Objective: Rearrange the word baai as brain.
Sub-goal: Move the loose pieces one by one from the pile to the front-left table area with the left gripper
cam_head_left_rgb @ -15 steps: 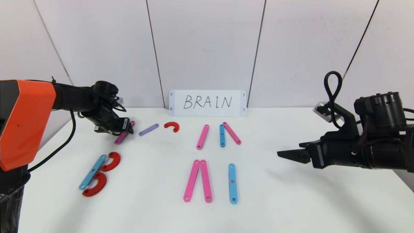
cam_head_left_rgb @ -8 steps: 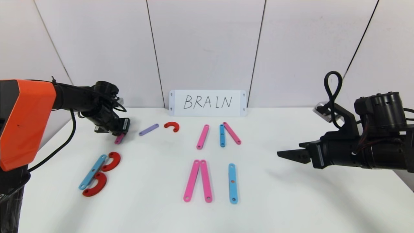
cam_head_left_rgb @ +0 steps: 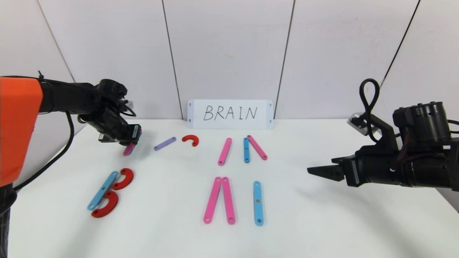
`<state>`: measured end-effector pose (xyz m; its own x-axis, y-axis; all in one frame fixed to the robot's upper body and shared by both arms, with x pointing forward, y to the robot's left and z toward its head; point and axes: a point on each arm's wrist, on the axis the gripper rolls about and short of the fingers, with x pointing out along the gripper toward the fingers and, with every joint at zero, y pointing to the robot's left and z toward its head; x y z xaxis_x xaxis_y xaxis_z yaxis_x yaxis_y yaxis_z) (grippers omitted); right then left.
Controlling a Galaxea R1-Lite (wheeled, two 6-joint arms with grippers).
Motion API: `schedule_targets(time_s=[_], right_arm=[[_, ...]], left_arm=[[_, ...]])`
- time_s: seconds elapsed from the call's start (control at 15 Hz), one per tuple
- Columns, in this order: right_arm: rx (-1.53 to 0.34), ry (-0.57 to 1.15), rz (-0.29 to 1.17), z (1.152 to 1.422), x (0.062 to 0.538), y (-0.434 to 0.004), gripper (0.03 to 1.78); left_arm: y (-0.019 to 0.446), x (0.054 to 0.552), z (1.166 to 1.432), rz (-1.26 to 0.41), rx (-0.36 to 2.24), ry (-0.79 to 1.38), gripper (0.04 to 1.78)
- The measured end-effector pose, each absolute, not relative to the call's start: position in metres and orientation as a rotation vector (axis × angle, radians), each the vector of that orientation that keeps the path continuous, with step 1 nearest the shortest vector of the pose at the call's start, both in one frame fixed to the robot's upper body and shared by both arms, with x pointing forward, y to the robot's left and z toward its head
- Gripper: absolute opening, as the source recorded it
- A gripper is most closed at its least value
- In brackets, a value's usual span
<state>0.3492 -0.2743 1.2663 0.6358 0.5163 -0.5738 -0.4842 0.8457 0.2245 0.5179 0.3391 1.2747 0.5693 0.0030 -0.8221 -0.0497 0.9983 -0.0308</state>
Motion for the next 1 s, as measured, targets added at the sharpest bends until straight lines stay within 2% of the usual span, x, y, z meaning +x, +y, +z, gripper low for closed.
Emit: schedule_targets(time_s=[0.2,0.4,0.67,1.0], right_arm=[[0.052,0.672,0.572,1.266,0.349,-0.274,1.73],[0.052,0.672,0.572,1.266,0.349,-0.274,1.73],[0.052,0.674,0.572,1.266,0.350,-0.274,1.73],[0.052,0.674,0.571,1.266,0.350,-0.274,1.73]], left_arm=[[0.324,0.492,1.296,0.031,-0.094,0.989,0.30],[0.308,0.458,1.301,0.000,-0.086,1.029,0.30],[0.287,0.420,1.287,-0.046,-0.066,1.086,0.30],[0.257,0.402,1.267,-0.095,-0.045,1.104,0.30]])
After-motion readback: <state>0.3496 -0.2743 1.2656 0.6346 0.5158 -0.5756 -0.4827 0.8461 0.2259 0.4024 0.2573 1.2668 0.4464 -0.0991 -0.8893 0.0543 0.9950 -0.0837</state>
